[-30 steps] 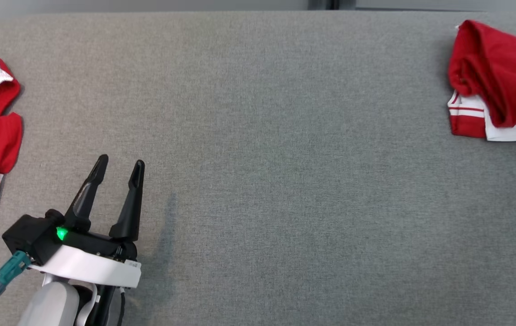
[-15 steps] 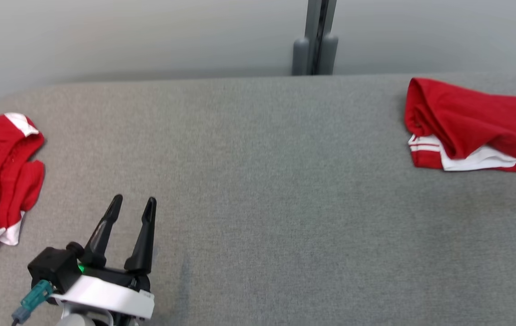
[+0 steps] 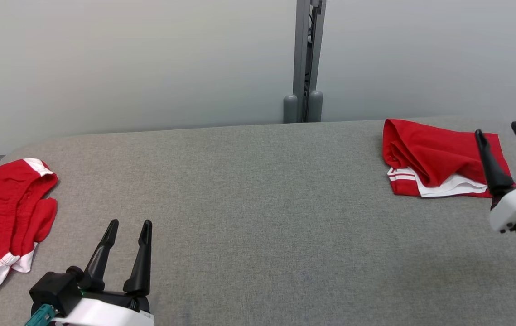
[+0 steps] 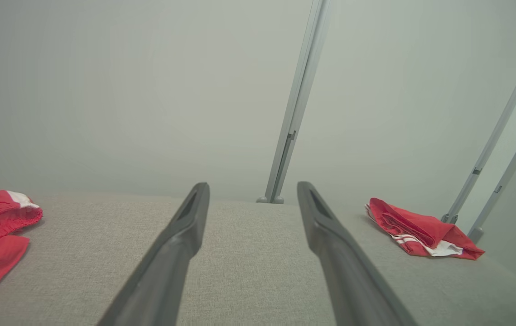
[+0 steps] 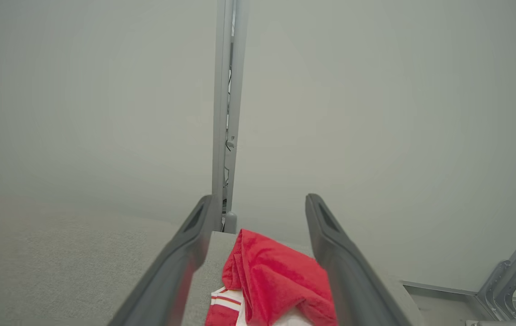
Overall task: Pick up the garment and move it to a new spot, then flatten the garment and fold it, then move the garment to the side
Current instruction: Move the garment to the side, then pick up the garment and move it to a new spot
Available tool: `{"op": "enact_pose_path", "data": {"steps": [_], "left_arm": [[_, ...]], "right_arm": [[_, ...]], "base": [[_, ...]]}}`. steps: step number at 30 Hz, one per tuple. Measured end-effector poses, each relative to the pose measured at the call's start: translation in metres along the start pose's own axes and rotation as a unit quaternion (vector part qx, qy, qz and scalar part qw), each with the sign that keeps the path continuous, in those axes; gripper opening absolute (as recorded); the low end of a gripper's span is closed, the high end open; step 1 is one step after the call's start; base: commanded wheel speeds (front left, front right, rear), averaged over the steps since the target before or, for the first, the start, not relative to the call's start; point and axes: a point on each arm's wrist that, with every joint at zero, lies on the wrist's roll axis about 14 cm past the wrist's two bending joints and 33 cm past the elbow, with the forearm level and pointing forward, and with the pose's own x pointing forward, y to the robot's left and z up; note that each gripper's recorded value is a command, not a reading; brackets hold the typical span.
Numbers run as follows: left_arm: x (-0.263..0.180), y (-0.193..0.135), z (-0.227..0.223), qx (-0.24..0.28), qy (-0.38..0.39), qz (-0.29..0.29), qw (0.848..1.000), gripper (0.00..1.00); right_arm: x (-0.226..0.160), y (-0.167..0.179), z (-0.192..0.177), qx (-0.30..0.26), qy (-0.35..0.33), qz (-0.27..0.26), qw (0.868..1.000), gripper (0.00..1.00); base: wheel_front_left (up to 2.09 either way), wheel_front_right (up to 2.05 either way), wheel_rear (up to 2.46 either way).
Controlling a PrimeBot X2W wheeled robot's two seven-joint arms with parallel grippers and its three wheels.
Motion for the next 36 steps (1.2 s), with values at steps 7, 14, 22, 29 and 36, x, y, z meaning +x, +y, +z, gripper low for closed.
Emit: {"op": "enact_pose_path", "data": {"steps": [7,14,22,29,36], "left_arm": [[-0.01,0.01,0.008,0.005,-0.014,0.021,1.0,1.0],[-0.019,0.014,0.01,0.004,-0.016,0.033,0.999,1.0],[-0.026,0.021,0.004,0.002,-0.009,0.048,0.999,1.0],[-0.028,0.022,-0.001,-0.004,-0.004,0.055,0.998,1.0],[-0.029,0.019,-0.006,0.004,0.004,0.051,0.999,1.0]], "right_arm": [[-0.039,0.033,-0.034,0.064,0.009,0.002,0.998,1.0],[-0.066,0.06,-0.049,0.092,0.01,-0.005,0.996,1.0],[-0.09,0.068,-0.048,0.111,-0.006,-0.043,0.993,1.0],[-0.099,0.074,-0.048,0.122,-0.009,-0.054,0.991,1.0],[-0.099,0.081,-0.048,0.124,-0.007,-0.047,0.991,1.0]], "base": [[0.0,0.0,0.0],[0.0,0.0,0.0],[0.0,0.0,0.0],[0.0,0.0,0.0],[0.0,0.0,0.0]]}}
